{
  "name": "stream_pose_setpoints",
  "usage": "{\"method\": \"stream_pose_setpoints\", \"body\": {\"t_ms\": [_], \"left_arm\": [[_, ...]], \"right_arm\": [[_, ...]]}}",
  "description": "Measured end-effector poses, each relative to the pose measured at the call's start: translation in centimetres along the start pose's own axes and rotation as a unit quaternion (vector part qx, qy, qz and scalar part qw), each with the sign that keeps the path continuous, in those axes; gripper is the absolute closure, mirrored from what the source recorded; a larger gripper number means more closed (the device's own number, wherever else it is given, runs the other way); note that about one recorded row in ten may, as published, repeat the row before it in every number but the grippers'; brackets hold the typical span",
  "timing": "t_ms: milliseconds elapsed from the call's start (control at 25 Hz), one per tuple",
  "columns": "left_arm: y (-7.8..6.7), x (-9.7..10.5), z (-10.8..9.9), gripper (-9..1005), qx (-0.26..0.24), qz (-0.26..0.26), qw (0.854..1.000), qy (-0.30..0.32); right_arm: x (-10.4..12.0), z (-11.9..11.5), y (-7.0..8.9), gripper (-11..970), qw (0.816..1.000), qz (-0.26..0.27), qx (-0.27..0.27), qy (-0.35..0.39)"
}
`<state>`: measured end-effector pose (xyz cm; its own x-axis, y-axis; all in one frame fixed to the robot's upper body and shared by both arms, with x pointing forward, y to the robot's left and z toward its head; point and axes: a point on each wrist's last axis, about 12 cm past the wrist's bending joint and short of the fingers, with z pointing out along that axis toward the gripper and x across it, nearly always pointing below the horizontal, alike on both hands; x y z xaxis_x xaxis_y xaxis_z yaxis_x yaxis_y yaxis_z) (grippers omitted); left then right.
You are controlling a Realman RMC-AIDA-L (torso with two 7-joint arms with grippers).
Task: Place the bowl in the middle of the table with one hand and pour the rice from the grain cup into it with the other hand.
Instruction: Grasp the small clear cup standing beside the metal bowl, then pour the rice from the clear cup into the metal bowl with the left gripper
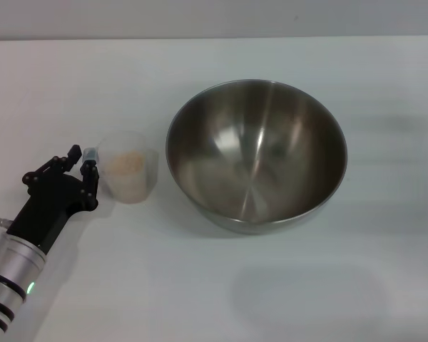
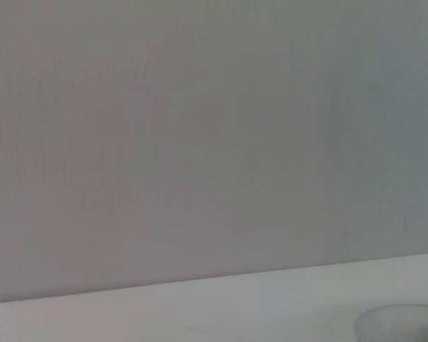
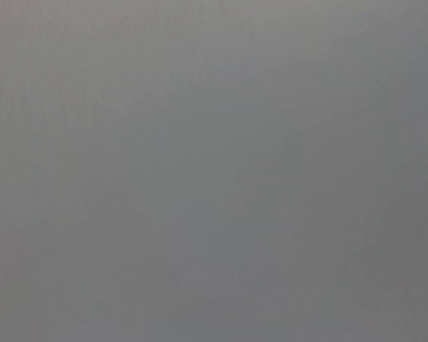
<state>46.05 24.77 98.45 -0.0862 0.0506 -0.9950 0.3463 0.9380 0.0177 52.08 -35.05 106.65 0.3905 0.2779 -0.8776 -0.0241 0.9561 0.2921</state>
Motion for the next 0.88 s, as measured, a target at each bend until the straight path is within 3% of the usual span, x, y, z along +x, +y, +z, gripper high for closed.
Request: {"method": "stream_pose_setpoints", "body": {"t_ms": [120, 480, 640, 760, 880], "left_arm": [[0.0, 0.0, 0.1, 572, 0.001, 0.0, 1.0, 0.001], [-0.2, -0.6, 0.7, 950, 0.004, 0.0, 1.0, -0.013], [0.0, -1.6, 1.5, 967, -0.001, 0.01, 0.999, -0.046], [0.2, -3.7, 2.7, 967, -0.006, 0.073, 0.991, -0.11], [-0.9, -6.2, 4.0, 967, 0.006, 0.207, 0.96, -0.19]], "right_arm": [[0.0, 0.0, 0.0, 419, 1.0, 0.0, 0.0, 0.0], [0.0, 0.0, 0.0, 418, 1.0, 0.0, 0.0, 0.0], [0.0, 0.0, 0.0, 418, 1.0, -0.001, 0.0, 0.0], [0.0, 0.0, -0.1, 418, 1.0, -0.001, 0.0, 0.0], [-0.3, 0.1, -0.2, 418, 1.0, -0.004, -0.001, -0.004]]}}
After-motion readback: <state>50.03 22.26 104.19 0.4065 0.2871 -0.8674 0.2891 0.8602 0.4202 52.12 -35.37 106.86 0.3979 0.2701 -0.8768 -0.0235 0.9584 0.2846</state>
